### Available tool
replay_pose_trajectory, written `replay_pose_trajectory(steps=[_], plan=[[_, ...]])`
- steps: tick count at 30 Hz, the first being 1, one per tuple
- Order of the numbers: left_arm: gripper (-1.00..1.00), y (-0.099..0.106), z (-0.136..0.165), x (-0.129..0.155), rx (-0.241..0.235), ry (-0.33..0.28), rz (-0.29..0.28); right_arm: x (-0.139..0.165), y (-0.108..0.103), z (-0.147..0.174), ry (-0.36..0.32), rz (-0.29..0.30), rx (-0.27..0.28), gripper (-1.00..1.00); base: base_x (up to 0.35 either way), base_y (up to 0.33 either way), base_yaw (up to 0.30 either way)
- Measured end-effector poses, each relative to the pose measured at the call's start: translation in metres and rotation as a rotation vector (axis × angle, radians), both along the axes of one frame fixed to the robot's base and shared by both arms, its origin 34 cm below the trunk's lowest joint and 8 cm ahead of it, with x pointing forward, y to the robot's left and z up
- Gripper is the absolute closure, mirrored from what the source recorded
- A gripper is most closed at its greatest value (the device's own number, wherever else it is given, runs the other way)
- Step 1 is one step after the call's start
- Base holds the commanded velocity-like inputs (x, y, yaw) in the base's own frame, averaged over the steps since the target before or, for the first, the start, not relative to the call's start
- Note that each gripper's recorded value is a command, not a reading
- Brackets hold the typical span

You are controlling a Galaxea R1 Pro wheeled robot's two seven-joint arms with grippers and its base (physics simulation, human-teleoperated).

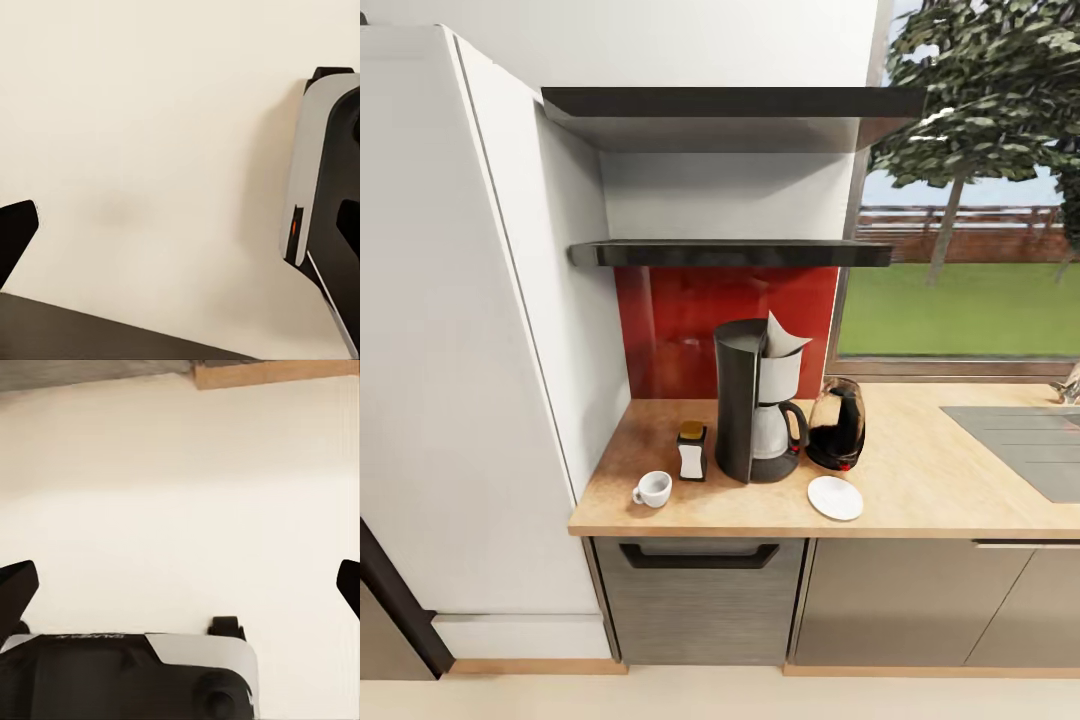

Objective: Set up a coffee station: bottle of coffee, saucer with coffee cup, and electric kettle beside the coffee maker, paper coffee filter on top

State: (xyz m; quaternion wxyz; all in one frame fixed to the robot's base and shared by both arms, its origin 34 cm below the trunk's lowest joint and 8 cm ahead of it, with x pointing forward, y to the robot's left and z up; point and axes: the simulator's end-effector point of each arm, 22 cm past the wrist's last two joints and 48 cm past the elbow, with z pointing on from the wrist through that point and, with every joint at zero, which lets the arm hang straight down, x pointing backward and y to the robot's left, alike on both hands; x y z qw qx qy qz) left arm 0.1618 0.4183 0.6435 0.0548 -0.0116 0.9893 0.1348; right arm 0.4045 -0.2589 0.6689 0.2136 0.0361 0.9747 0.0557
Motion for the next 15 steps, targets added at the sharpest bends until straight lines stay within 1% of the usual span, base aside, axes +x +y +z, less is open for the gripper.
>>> replay_pose_trajectory(steps=[1, 2, 4, 5, 6, 8, 9, 11, 12, 14, 15], plan=[[-1.00, 0.002, 0.000, 0.000, 0.002, 0.001, 0.000, 0.016, 0.014, 0.008, -0.038, 0.009, 0.021, -1.00, 0.000, 0.000, 0.000], [-1.00, 0.002, 0.000, -0.001, 0.003, 0.002, 0.000, 0.024, 0.023, 0.013, -0.058, 0.014, 0.034, -1.00, 0.000, 0.000, 0.000], [-1.00, 0.002, 0.000, -0.003, 0.001, 0.007, 0.001, 0.055, 0.059, 0.033, -0.135, 0.033, 0.088, -1.00, 0.000, 0.000, 0.000], [-1.00, 0.002, 0.000, -0.004, -0.001, 0.008, 0.001, 0.063, 0.069, 0.039, -0.156, 0.038, 0.102, -1.00, 0.000, 0.000, 0.000], [-1.00, 0.000, -0.001, -0.005, -0.004, 0.010, 0.002, 0.078, 0.086, 0.052, -0.196, 0.050, 0.126, -1.00, 0.000, 0.000, 0.000], [-1.00, -0.001, -0.002, -0.007, -0.007, 0.013, 0.002, 0.109, 0.121, 0.083, -0.288, 0.086, 0.167, -1.00, 0.000, 0.000, 0.000], [-1.00, -0.001, -0.002, -0.007, -0.008, 0.014, 0.002, 0.117, 0.129, 0.093, -0.314, 0.097, 0.175, -1.00, 0.000, 0.000, 0.000], [-1.00, -0.002, -0.002, -0.008, -0.009, 0.016, 0.003, 0.145, 0.159, 0.130, -0.414, 0.144, 0.195, -1.00, 0.000, 0.000, 0.000], [-1.00, -0.002, -0.002, -0.008, -0.009, 0.016, 0.003, 0.152, 0.166, 0.140, -0.441, 0.156, 0.200, -1.00, 0.000, 0.000, 0.000], [-1.00, -0.002, -0.002, -0.008, -0.009, 0.016, 0.003, 0.176, 0.191, 0.180, -0.540, 0.192, 0.216, -1.00, 0.000, 0.000, 0.000], [-1.00, -0.002, -0.002, -0.008, -0.009, 0.017, 0.003, 0.185, 0.201, 0.199, -0.584, 0.201, 0.226, -1.00, 0.000, 0.000, 0.000]])
